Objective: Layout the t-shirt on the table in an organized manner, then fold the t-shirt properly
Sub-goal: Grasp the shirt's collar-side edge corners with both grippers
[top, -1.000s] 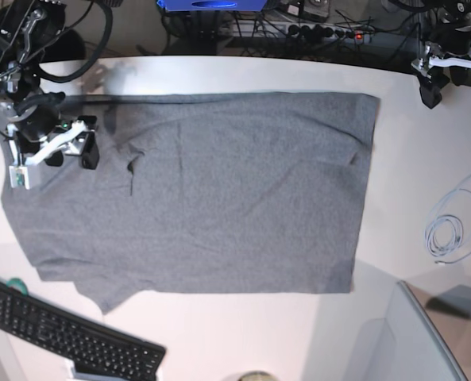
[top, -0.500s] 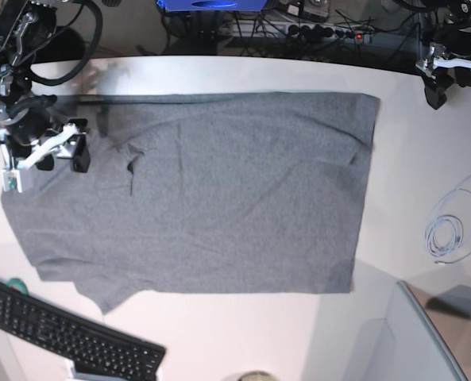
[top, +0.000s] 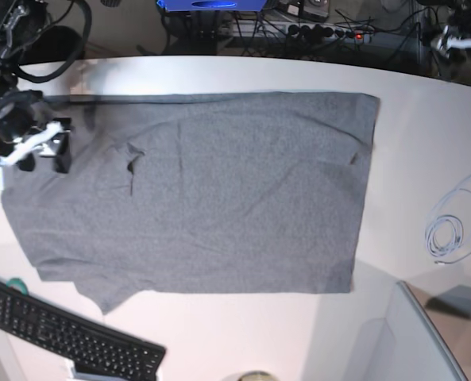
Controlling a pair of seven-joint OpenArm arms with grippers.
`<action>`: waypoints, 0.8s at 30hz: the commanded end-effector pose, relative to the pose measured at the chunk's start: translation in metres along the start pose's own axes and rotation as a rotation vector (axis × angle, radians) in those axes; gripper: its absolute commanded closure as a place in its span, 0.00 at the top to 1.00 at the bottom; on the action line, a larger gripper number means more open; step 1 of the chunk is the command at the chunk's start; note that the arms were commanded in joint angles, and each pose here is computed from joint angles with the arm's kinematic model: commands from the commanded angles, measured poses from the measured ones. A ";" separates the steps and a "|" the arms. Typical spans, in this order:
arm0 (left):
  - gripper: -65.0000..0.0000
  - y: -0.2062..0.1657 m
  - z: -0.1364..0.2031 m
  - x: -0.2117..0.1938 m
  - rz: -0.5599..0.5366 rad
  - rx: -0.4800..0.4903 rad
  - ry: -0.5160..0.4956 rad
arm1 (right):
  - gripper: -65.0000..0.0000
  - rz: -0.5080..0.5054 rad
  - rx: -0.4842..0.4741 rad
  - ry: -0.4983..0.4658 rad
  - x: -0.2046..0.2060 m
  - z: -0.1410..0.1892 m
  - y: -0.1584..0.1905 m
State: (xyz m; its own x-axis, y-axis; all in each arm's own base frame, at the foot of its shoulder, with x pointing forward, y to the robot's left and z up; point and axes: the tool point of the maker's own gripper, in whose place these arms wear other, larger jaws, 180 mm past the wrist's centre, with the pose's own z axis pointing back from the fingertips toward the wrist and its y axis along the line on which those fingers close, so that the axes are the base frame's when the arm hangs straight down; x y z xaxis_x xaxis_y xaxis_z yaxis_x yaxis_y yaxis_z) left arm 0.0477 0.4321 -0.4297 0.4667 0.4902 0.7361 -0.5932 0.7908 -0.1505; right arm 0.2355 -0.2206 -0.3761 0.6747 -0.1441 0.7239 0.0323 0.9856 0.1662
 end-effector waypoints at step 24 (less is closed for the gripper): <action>0.92 -0.033 0.010 0.033 -0.069 -0.047 -0.145 | 0.63 -0.004 -0.017 0.032 -0.021 0.013 -0.007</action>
State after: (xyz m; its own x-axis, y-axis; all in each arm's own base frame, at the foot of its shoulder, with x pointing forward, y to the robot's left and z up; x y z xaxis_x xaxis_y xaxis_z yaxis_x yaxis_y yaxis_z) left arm 0.0693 0.4132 -0.4084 0.4325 0.4122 0.8019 -0.5483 0.8262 -0.1290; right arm 0.2034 -0.2226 -0.3949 0.7321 -0.1518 0.6641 0.0569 0.9851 0.1624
